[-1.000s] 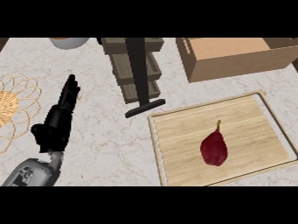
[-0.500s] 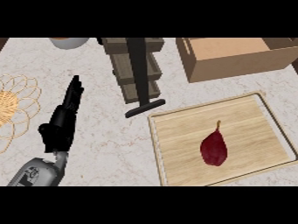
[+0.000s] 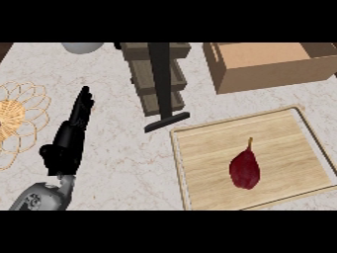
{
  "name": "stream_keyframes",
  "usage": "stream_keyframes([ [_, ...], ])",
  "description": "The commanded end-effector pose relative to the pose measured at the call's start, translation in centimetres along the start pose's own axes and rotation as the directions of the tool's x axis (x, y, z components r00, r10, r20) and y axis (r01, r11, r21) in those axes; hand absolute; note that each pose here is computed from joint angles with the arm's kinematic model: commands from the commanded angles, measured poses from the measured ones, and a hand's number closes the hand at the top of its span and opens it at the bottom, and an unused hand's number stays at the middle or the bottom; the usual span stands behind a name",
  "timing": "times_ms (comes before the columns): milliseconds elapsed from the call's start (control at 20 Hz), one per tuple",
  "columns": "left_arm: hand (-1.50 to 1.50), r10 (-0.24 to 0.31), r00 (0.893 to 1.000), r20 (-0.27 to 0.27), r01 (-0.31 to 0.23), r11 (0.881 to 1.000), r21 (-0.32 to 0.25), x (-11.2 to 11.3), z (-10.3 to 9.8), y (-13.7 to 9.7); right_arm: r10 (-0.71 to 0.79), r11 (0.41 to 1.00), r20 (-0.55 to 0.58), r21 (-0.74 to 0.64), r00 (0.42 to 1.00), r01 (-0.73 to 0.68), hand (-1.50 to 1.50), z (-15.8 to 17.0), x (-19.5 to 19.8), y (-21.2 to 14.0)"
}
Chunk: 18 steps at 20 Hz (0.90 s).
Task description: Pick the pear from the tray and place it in the tiered basket
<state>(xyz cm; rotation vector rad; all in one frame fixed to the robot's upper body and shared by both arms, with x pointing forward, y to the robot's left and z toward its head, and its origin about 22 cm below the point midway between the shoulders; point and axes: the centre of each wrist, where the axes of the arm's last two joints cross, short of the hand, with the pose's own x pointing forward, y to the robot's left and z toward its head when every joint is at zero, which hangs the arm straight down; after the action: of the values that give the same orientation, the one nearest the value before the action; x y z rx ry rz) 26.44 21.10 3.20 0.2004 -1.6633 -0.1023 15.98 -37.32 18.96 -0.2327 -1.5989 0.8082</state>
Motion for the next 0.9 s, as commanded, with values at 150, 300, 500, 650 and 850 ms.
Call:
stream_keyframes([
  [150,0.0,-0.003,1.0,0.006,0.003,1.0,-0.008,-0.4,0.0,-2.0,0.077,0.996,-0.039,0.04,0.996,-0.075,-1.5,-2.1,2.4,3.2],
  [300,0.0,0.01,1.0,-0.004,-0.01,1.0,-0.001,0.2,0.0,-2.7,0.087,0.992,-0.095,0.104,0.992,-0.077,-1.5,-0.8,3.5,2.5],
  [500,0.0,-0.002,1.0,0.005,0.002,1.0,-0.009,0.0,0.4,-2.1,0.126,0.982,-0.145,0.157,0.981,-0.103,-1.5,-3.1,2.4,2.6],
  [650,0.0,0.014,1.0,-0.004,-0.014,1.0,0.007,-0.4,-0.7,-1.1,0.13,0.981,-0.166,0.166,0.978,-0.103,-1.5,-2.4,3.2,3.0],
  [850,0.0,-0.001,1.0,-0.004,0.001,1.0,-0.005,0.5,-0.4,-1.2,0.196,0.971,-0.199,0.18,0.96,-0.16,-1.5,-1.7,2.1,5.7],
])
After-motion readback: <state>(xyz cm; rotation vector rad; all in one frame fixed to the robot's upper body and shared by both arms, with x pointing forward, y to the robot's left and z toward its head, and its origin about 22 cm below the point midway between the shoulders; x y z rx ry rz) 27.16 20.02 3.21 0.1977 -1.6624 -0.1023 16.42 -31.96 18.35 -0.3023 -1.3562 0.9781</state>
